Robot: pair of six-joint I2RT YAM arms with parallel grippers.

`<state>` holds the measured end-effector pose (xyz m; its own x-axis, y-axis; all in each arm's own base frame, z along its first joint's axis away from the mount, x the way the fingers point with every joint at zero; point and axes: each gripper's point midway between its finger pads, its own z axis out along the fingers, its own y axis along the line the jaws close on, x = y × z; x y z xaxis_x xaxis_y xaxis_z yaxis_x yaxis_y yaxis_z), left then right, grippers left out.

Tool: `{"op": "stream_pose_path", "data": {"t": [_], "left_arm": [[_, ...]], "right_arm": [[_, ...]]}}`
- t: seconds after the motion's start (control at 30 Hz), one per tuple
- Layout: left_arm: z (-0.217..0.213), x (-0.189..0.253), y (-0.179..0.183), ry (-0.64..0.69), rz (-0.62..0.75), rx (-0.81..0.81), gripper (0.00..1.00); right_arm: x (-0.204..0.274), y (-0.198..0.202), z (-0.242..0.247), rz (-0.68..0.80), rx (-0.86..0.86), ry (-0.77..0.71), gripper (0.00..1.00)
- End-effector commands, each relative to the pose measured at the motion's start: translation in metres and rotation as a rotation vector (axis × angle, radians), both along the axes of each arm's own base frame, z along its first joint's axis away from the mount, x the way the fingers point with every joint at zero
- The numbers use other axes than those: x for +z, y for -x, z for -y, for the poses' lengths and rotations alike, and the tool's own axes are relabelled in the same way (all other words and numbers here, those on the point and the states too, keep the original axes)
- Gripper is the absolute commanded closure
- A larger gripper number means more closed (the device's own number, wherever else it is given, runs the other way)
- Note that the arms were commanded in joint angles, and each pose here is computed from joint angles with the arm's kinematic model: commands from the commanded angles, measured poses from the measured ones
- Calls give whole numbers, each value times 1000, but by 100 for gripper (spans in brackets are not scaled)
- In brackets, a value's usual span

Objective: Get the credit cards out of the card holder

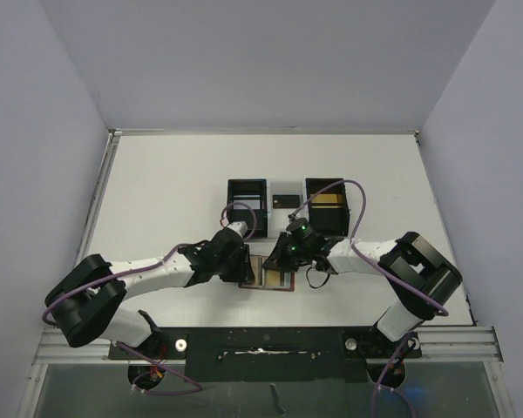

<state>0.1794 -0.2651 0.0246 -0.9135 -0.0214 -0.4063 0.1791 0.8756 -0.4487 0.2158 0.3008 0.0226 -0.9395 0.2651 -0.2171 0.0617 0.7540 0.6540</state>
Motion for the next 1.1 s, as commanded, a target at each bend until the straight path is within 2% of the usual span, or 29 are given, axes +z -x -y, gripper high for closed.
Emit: {"op": "stream_pose_path", "data": {"t": [0.0, 0.23, 0.33, 0.4, 0.63, 0.83, 1.07], "left_arm": [[-6, 15, -19, -17, 72, 28, 67], [-13, -6, -9, -72, 20, -1, 67], [-16, -11, -3, -69, 2, 3, 71], [-18, -13, 0, -65, -6, 9, 74], [-21, -16, 6, -57, -22, 8, 83], [-20, -8, 3, -44, -8, 24, 84], [-15, 7, -6, -10, 51, 37, 75]], "right_arm": [[16, -3, -13, 35, 61, -27, 95], [-8, 7, -2, -32, 93, 163, 87], [-13, 10, -2, -42, 73, 211, 77], [-15, 10, -4, -44, 71, 213, 74], [4, 1, -25, 38, 102, 116, 77], [30, -5, -15, 133, 72, 205, 73], [30, -5, 6, 107, 4, 349, 70]]}}
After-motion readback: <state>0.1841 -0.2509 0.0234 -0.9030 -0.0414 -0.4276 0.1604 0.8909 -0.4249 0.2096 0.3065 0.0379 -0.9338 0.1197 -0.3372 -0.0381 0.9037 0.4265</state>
